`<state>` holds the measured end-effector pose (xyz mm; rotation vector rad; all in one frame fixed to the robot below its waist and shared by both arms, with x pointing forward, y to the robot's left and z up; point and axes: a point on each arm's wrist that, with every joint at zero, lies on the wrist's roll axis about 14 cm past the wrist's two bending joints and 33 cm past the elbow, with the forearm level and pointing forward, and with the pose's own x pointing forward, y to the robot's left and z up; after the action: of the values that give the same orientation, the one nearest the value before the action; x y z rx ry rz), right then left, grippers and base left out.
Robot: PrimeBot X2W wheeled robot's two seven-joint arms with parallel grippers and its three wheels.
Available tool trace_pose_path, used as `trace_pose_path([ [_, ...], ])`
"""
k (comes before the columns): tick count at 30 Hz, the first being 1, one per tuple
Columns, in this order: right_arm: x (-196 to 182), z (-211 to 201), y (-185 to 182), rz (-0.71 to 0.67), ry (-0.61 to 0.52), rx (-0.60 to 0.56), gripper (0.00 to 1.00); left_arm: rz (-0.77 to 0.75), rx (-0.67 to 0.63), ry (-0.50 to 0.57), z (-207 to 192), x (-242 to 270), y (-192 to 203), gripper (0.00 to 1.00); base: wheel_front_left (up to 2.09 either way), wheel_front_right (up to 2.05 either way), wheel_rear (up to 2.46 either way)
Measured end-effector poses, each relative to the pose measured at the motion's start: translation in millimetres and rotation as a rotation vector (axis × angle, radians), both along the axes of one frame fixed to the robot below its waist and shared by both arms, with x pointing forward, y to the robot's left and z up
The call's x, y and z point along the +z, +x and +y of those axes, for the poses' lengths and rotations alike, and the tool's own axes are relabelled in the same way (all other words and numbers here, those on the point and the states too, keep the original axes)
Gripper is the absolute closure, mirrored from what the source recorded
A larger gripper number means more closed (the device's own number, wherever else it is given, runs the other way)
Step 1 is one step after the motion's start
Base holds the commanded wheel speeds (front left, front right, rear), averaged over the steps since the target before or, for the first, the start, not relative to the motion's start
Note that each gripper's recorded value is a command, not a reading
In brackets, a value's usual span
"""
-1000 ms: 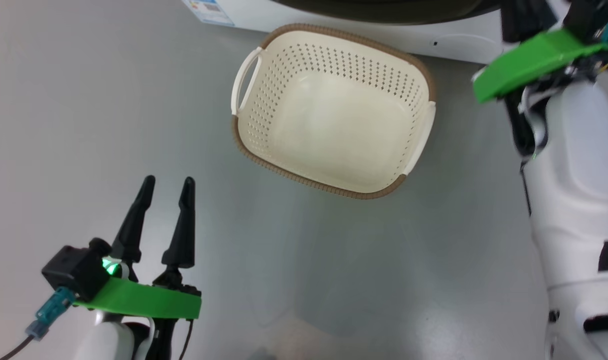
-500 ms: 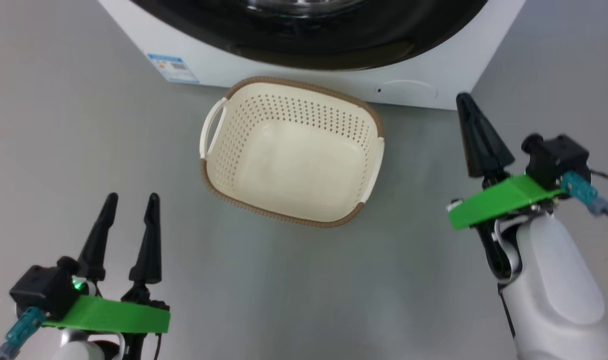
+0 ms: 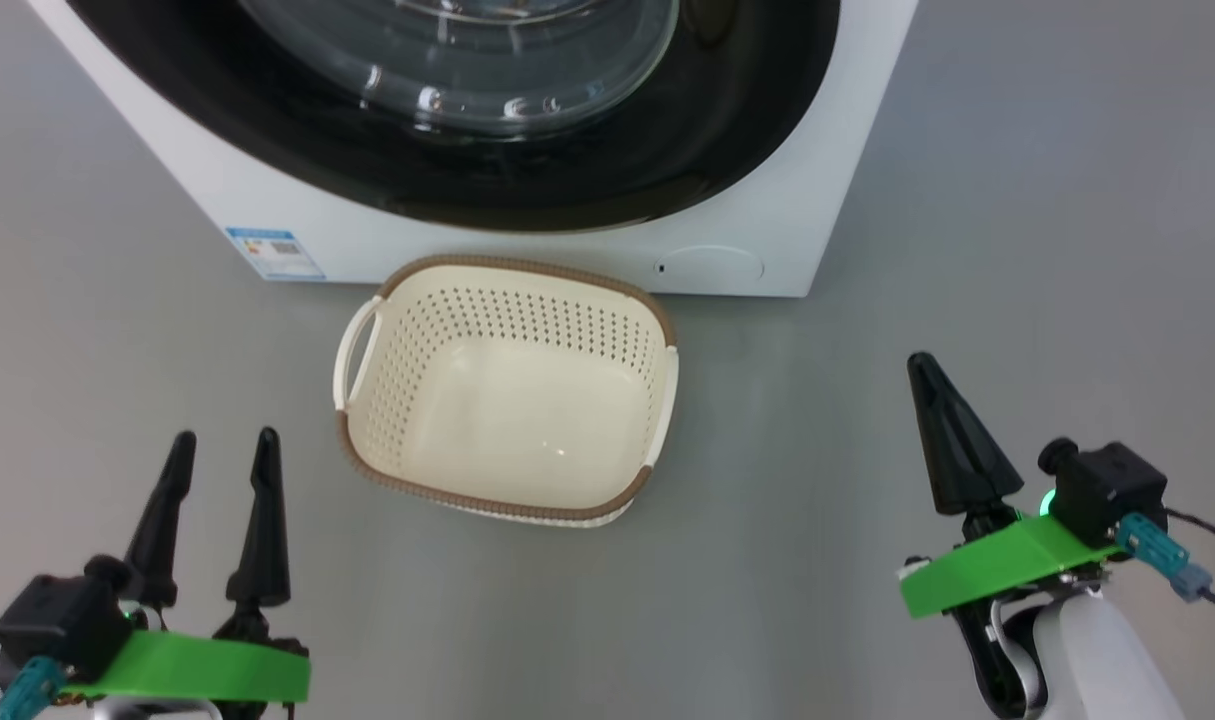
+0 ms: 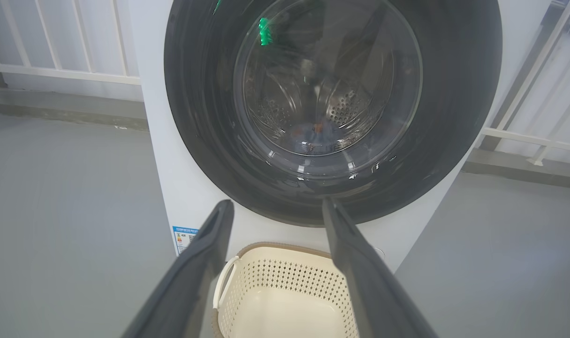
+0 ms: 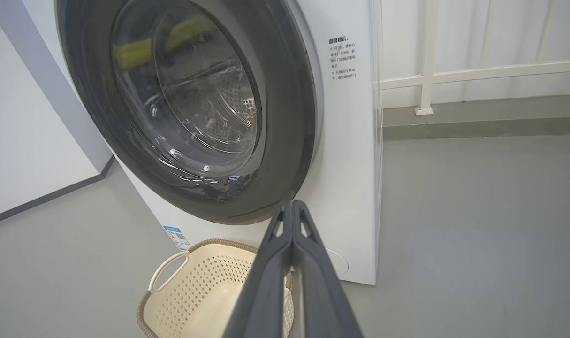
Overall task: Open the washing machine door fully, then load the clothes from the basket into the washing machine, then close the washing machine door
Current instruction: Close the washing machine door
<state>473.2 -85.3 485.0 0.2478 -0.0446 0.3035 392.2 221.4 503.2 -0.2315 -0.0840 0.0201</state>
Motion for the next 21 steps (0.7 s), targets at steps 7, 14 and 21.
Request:
trace_pose_path([
  [7, 12, -19, -29, -0.011, 0.002, -0.043, 1.00, -0.008, -0.008, -0.013, -4, 4, -14, 0.00, 0.00, 0.00, 0.00],
  [14, 21, -36, -59, -0.024, -0.007, -0.087, 1.00, -0.020, -0.018, 0.012, -7, 9, -27, 0.00, 0.00, 0.00, 0.00],
  [21, 32, -63, -90, -0.052, -0.013, -0.164, 0.00, -0.035, -0.011, 0.034, -9, 13, -39, 0.00, 0.00, 0.00, 0.00],
])
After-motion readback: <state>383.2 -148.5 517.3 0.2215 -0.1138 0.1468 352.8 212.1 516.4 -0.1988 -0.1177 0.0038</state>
